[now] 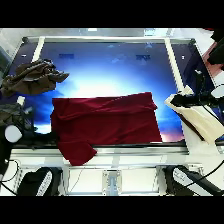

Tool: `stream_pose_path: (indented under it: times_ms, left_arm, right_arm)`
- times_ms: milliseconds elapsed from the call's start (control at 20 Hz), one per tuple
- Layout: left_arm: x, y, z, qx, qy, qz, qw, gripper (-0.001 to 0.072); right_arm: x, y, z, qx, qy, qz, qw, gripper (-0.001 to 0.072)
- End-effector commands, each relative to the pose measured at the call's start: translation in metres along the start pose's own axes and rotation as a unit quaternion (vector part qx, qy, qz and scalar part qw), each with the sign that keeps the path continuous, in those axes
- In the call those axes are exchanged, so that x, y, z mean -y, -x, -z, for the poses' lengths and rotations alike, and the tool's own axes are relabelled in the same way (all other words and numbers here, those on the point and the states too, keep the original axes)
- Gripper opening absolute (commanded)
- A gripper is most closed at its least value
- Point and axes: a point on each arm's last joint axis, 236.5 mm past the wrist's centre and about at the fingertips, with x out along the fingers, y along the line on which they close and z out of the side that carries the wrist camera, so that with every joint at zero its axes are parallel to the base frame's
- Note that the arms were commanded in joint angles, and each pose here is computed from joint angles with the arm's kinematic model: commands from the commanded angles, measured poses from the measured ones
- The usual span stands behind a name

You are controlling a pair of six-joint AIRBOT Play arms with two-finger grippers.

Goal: Fold the shirts.

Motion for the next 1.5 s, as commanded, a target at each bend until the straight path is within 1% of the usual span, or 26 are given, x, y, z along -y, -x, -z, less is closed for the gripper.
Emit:
stream_pose_path:
  times_ms: [0, 50, 100, 250, 450, 650, 700, 750, 950, 1100, 1200, 1350, 1400, 1450]
  left_arm:
    - [0.026, -0.028, 0.066, -0.106, 0.075, 0.068, 0.989, 0.0618]
    - [0.028, -0.033, 0.073, -0.119, 0.090, 0.073, 0.986, 0.0613]
    - [0.027, -0.036, 0.072, -0.116, 0.095, 0.071, 0.986, 0.0584]
    - [0.026, -0.038, 0.066, -0.103, 0.104, 0.069, 0.987, 0.0584]
    - [0.024, -0.040, 0.062, -0.097, 0.094, 0.066, 0.989, 0.0584]
    - [0.026, -0.053, 0.080, -0.156, 0.075, 0.073, 0.982, 0.0583]
    - [0.026, -0.055, 0.082, -0.169, 0.072, 0.072, 0.980, 0.0570]
    - [0.026, -0.058, 0.083, -0.180, 0.073, 0.072, 0.978, 0.0555]
    - [0.036, -0.069, 0.075, -0.187, 0.093, 0.090, 0.974, 0.0543]
    - [0.039, -0.076, 0.084, -0.214, 0.077, 0.080, 0.970, 0.0535]
    - [0.044, -0.082, 0.090, -0.226, 0.061, 0.071, 0.970, 0.0507]
    - [0.053, -0.088, 0.093, -0.228, 0.054, 0.064, 0.970, 0.0504]
    - [0.053, -0.089, 0.092, -0.224, 0.061, 0.062, 0.971, 0.0444]
    - [0.053, -0.091, 0.088, -0.215, 0.077, 0.060, 0.972, 0.0327]
  right_arm:
    - [-0.004, 0.003, -0.002, 0.006, 0.001, -0.008, 1.000, 0.0342]
    - [-0.005, 0.003, -0.003, 0.008, 0.006, -0.011, 1.000, 0.0342]
    - [-0.007, 0.003, -0.004, 0.010, 0.006, -0.015, 1.000, 0.0342]
    - [-0.009, 0.003, -0.005, 0.012, 0.004, -0.018, 1.000, 0.0342]
    - [-0.006, 0.003, -0.011, 0.025, 0.003, -0.013, 1.000, 0.0342]
    - [-0.005, 0.003, -0.016, 0.035, 0.003, -0.010, 0.999, 0.0343]
    - [-0.005, 0.003, -0.016, 0.035, 0.002, -0.011, 0.999, 0.0343]
    - [-0.005, 0.003, -0.016, 0.035, 0.002, -0.011, 0.999, 0.0342]
    - [-0.005, 0.003, -0.016, 0.035, 0.002, -0.011, 0.999, 0.0343]
    - [-0.005, 0.003, -0.016, 0.035, 0.002, -0.011, 0.999, 0.0342]
    - [-0.005, 0.003, -0.016, 0.035, 0.002, -0.011, 0.999, 0.0343]
    - [-0.005, 0.003, -0.016, 0.035, 0.002, -0.011, 0.999, 0.0342]
    - [-0.005, 0.003, -0.016, 0.035, 0.002, -0.011, 0.999, 0.0342]
    - [-0.005, 0.003, -0.016, 0.035, 0.002, -0.011, 0.999, 0.0342]
